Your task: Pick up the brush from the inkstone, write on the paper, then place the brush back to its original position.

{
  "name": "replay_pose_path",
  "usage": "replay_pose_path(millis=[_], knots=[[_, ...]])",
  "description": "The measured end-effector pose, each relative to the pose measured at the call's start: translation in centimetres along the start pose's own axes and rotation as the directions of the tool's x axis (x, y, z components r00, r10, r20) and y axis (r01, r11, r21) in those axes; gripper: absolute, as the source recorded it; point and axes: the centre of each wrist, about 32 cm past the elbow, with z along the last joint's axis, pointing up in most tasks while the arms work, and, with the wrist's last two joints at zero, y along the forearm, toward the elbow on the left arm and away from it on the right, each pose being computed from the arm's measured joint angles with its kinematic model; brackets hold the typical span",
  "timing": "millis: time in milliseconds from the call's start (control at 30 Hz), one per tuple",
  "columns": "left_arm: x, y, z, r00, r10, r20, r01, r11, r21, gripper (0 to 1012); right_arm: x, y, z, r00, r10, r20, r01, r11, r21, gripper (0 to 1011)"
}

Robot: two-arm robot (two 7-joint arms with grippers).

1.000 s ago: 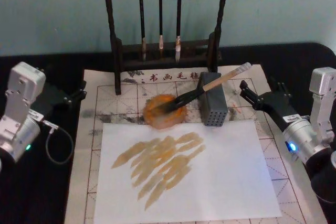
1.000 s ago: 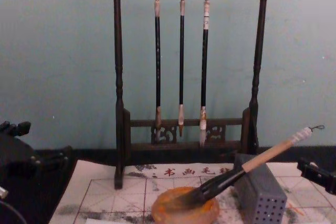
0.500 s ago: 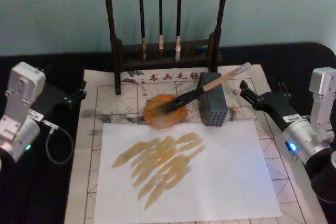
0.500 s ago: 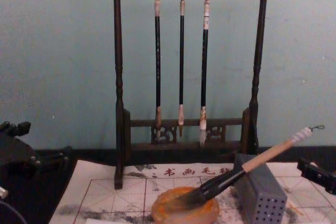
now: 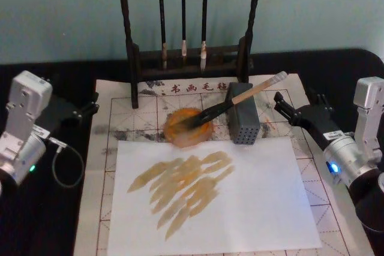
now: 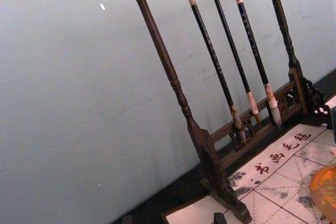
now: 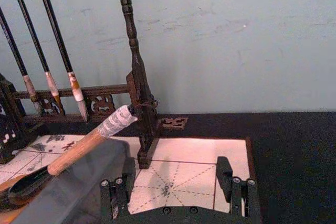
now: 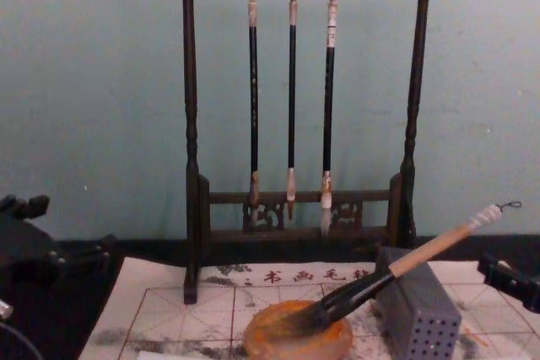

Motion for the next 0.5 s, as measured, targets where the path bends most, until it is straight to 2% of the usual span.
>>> replay_pose_path(millis=[500], knots=[[0.0, 0.0, 0.0, 1.0, 0.0, 0.0, 0.0, 1.0, 0.0, 1001, 0.0, 0.0, 0.0, 1.0, 0.0, 0.0, 0.0, 1.0, 0.0, 1000]])
